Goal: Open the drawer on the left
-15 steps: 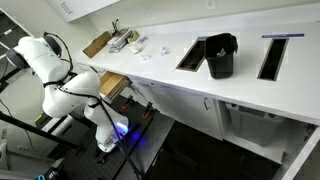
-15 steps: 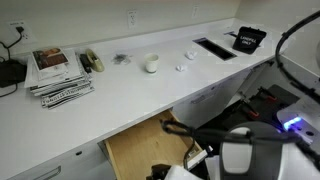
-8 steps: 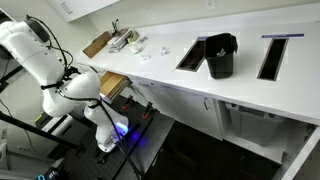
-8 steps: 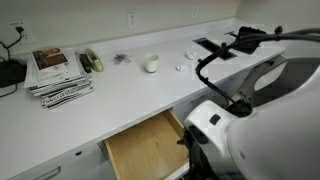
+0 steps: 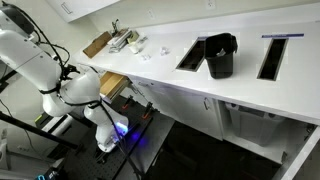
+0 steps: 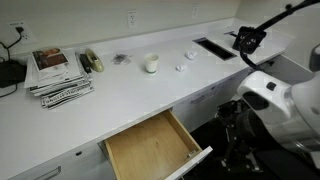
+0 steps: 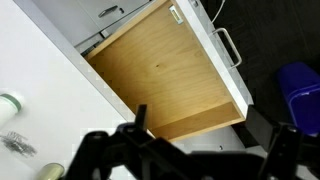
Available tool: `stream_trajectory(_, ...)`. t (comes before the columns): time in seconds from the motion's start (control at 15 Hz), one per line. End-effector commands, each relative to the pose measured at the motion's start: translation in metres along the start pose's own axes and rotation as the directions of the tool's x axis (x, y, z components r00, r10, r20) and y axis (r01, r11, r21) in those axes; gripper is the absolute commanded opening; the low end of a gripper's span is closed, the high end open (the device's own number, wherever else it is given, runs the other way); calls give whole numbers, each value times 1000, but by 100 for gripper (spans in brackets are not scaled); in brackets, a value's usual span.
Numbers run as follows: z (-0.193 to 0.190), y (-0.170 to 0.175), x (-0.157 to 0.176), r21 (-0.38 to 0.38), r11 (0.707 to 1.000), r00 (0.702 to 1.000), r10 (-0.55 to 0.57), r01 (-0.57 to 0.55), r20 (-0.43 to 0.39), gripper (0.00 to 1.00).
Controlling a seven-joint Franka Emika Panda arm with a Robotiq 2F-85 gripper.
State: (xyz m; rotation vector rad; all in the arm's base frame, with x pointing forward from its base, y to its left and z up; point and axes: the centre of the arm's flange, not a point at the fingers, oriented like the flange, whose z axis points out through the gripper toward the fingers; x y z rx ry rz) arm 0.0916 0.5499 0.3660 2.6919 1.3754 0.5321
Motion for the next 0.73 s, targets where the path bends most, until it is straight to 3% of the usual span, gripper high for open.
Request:
stream_trajectory(0.0, -32, 25, -41, -52, 999, 1000, -2, 1, -12, 100)
stream_trajectory(0.2, -41, 32, -54, -86, 996, 1000, -5, 4, -4, 100)
stream_trajectory(0.27, -28, 17, -36, -66, 998, 1000, -14, 13, -10, 100)
stream_trajectory(0.67, -26, 17, -39, -71, 997, 1000, -18, 18, -5, 100)
